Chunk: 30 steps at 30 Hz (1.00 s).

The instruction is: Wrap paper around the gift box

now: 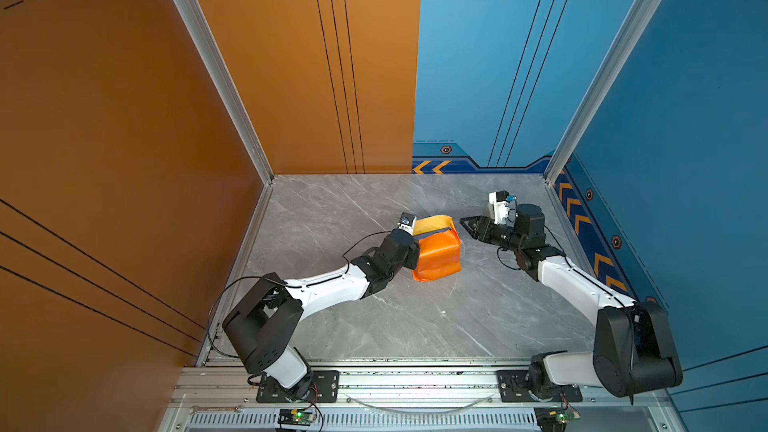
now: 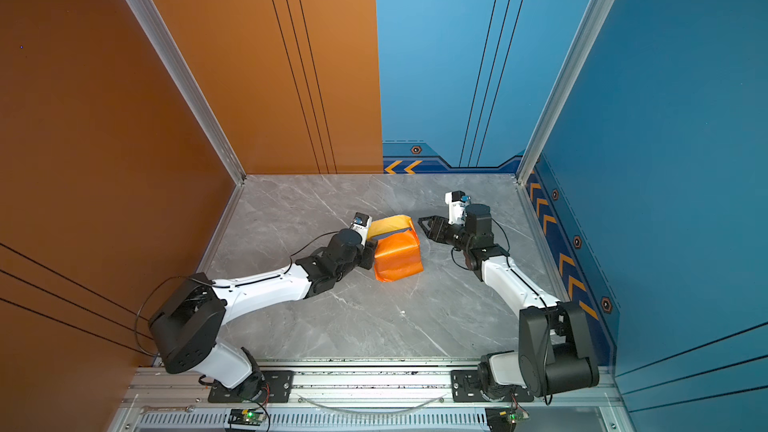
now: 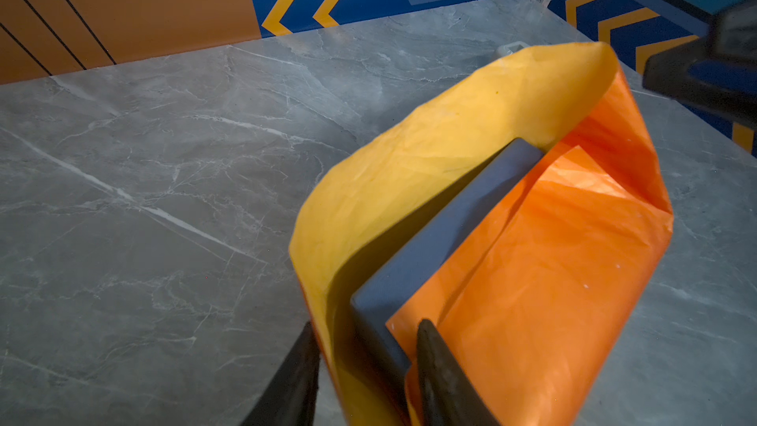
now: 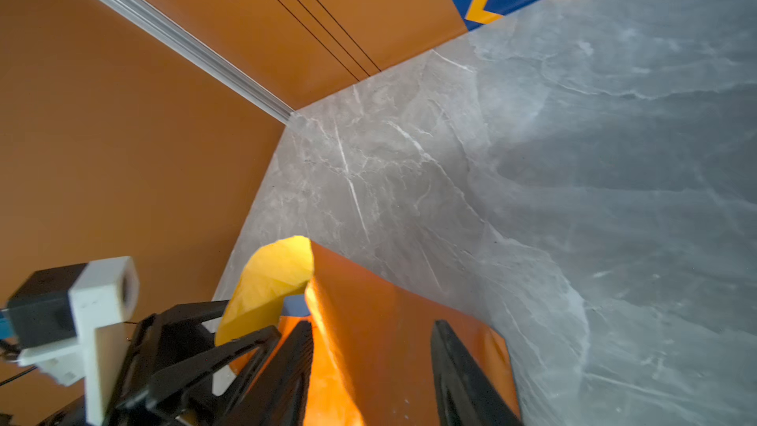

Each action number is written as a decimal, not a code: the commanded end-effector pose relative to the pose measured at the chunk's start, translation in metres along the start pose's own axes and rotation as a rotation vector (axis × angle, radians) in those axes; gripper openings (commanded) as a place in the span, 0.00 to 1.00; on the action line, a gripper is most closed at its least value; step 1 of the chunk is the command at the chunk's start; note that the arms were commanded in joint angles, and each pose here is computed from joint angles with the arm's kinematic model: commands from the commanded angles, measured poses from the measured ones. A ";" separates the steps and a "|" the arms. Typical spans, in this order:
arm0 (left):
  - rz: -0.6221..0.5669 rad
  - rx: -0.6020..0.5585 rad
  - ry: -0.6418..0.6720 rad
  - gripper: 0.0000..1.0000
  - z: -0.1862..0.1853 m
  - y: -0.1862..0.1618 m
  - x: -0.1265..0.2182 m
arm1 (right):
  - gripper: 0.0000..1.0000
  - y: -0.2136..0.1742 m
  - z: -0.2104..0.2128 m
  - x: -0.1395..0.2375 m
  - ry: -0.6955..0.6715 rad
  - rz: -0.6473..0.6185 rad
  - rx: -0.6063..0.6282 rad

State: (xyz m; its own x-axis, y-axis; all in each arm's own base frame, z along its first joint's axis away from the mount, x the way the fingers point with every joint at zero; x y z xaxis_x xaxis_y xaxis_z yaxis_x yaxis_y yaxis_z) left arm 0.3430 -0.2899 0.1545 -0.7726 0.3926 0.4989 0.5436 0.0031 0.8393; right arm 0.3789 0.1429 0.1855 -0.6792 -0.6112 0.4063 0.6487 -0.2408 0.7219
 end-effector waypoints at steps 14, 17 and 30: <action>0.122 -0.078 0.043 0.40 0.006 -0.034 -0.002 | 0.49 -0.034 -0.004 -0.023 -0.158 0.099 0.094; 0.119 -0.081 0.042 0.40 0.005 -0.033 -0.001 | 0.51 -0.039 0.002 -0.023 -0.133 0.100 0.113; 0.112 -0.083 0.027 0.40 0.001 -0.032 -0.002 | 0.52 -0.080 -0.018 -0.039 -0.151 0.235 0.102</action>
State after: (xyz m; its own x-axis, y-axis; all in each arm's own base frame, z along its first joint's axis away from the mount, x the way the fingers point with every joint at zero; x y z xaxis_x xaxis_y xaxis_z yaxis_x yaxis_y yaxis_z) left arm 0.3416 -0.2912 0.1548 -0.7726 0.3902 0.5009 0.5410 -0.0084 0.8410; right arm 0.3742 0.1743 0.1402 -0.6409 -0.5399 0.5456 0.6866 -0.0854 0.7220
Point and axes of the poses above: each gripper's point midway between its finger pads, its own x axis back along the fingers, its own z axis along the line the jaws close on, y = z × x, the point moved 1 cm from there along x, back along the fingers, and after that the axes turned 8 degrees about x, right-handed, at the moved point
